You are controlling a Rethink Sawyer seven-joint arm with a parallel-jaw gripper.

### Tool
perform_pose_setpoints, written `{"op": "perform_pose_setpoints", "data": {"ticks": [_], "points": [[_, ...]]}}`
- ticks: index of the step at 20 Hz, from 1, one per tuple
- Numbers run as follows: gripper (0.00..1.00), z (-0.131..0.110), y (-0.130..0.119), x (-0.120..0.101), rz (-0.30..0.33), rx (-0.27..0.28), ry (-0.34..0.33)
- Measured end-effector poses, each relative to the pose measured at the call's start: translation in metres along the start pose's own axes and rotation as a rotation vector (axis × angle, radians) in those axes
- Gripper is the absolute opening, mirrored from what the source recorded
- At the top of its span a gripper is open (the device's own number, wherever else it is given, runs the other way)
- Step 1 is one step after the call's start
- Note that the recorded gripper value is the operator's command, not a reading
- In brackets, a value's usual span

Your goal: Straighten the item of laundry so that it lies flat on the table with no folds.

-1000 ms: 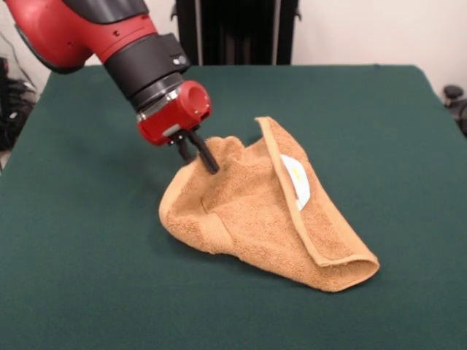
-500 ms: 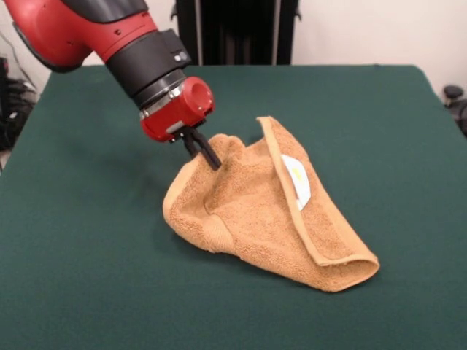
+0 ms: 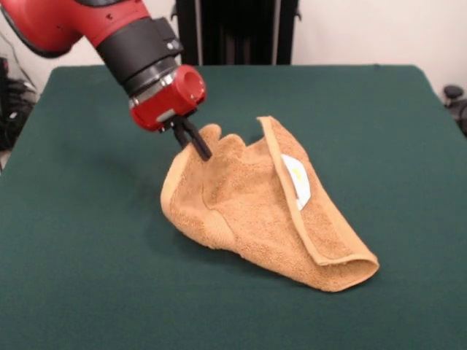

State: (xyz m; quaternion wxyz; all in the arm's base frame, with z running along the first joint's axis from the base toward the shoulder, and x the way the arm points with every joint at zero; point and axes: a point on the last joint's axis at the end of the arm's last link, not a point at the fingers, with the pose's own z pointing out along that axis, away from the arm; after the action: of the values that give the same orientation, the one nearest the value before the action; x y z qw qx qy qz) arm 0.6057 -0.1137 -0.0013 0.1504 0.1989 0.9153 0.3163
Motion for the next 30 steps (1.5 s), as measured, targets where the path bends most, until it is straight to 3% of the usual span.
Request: {"op": "perform_pose_setpoints", "data": {"ticks": [7, 13, 22, 30], "points": [[0.00, -0.048, 0.010, 0.017, -0.087, 0.083, 0.023], [0.00, -0.090, 0.002, 0.021, -0.136, 0.195, 0.043], [0.00, -0.115, -0.007, 0.020, -0.155, 0.296, 0.083], [0.00, -0.117, -0.015, 0.020, -0.145, 0.319, 0.084]]}}
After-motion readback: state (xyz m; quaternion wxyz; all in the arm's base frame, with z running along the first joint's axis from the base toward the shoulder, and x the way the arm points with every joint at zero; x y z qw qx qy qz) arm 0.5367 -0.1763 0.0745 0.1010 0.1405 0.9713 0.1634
